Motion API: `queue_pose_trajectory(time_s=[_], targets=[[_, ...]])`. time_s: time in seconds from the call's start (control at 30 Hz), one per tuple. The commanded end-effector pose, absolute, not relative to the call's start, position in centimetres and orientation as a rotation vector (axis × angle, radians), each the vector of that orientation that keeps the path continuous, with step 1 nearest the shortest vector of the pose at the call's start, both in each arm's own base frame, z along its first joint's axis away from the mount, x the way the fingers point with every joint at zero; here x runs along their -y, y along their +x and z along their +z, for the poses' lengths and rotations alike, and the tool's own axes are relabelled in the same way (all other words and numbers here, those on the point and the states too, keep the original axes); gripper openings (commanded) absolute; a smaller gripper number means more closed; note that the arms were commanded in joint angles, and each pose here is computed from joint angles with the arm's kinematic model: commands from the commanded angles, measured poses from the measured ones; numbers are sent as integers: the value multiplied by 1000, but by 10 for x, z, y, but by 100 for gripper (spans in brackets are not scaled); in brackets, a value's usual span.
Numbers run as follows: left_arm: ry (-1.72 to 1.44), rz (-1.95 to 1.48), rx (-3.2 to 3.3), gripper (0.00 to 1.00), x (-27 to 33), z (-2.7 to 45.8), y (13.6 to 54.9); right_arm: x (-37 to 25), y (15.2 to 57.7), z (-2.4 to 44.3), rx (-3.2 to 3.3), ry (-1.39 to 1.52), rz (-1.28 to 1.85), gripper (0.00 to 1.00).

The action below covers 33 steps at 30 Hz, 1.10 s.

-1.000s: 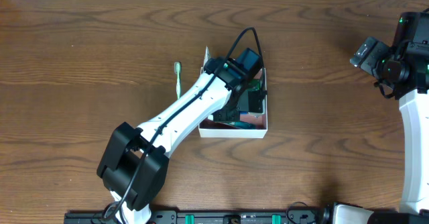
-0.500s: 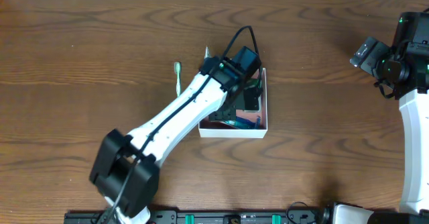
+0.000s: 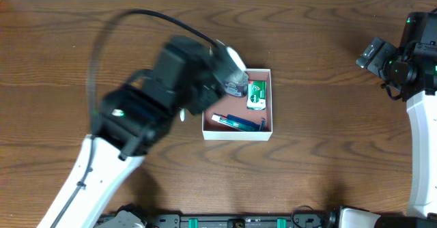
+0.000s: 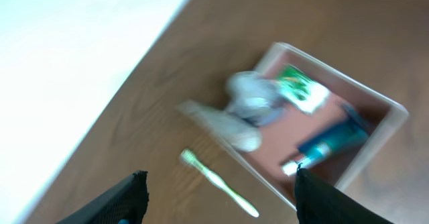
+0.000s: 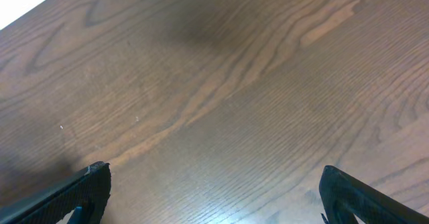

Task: Pack container
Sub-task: 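Open the left gripper and pull it back out of the box, then reach the left gripper to the green toothbrush and grasp it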

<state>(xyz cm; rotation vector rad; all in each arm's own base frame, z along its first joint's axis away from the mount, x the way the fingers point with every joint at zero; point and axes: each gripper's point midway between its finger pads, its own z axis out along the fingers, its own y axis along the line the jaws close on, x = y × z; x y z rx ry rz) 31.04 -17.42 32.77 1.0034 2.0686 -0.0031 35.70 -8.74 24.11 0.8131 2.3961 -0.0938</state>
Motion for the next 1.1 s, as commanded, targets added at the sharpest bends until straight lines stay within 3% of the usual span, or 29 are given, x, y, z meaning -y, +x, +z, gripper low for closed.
queue_pose_trajectory(time_s=[0.0, 0.13, 0.43, 0.7, 1.07], targets=[[469, -42, -2276, 70, 121, 318, 346, 92, 356, 242, -2393, 813, -121, 99], [76, -71, -2413, 70, 71, 287, 376, 92, 356, 242, -2393, 813, -121, 99], [34, -171, -2714, 71, 71, 175, 411, 92, 356, 242, -2393, 813, -121, 99], [-24, -145, -2951, 70, 76, 85, 412, 92, 356, 242, -2393, 813, -121, 99], [-57, -113, -3131, 63, 78, 25, 394, 92, 356, 242, -2393, 813, -121, 99]])
